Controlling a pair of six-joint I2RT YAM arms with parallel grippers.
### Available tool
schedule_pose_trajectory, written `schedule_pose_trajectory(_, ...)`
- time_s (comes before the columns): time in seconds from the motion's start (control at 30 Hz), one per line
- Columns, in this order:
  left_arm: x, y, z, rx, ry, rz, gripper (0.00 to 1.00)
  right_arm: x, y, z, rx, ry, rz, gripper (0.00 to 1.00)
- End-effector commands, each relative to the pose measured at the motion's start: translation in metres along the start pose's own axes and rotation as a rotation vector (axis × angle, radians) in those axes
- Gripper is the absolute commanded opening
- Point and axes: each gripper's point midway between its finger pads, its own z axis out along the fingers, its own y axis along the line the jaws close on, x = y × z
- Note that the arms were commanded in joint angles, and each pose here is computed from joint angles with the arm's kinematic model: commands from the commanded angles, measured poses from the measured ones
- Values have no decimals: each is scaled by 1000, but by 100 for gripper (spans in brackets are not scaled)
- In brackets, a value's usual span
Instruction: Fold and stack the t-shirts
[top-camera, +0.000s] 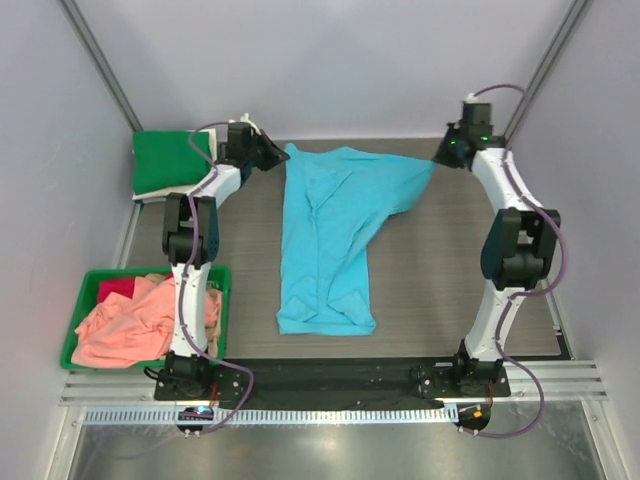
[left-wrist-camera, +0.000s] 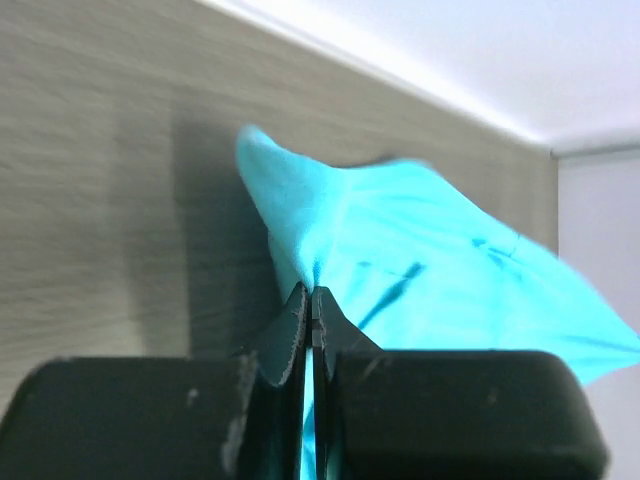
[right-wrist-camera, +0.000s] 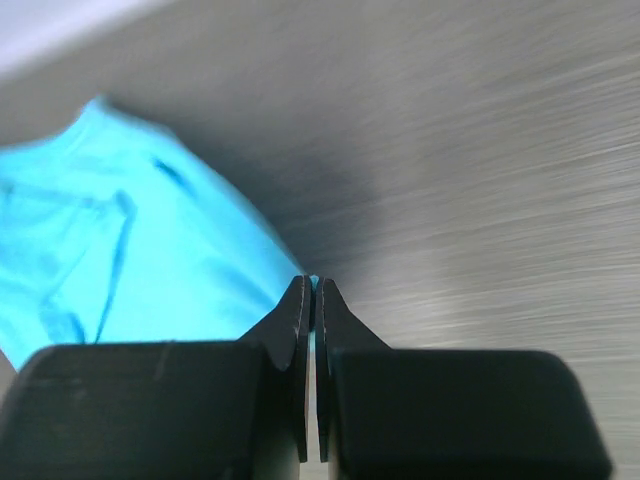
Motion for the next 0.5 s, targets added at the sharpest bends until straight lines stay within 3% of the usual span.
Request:
schedule_pose_trajectory(0.0, -7, 0, 3, -5, -11, 23, 0, -21, -48, 1, 95, -75, 11, 1)
schedule_pose_trajectory(0.23, -4, -3, 7, 9, 15, 47, 0, -16, -71, 78, 52, -11, 67, 1)
schedule_pose_trajectory(0.4, 3, -7, 18, 28, 41, 53, 2, -49, -66, 105, 25, -61, 50, 7)
schedule_pose_trajectory(0.43, 4, -9, 22, 38, 47, 57, 4, -65, -63, 105, 17, -101, 43, 11)
schedule_pose_trajectory(0.47, 7, -12, 25, 44, 54, 59, 6, -64, -68, 117, 26, -103, 41, 26)
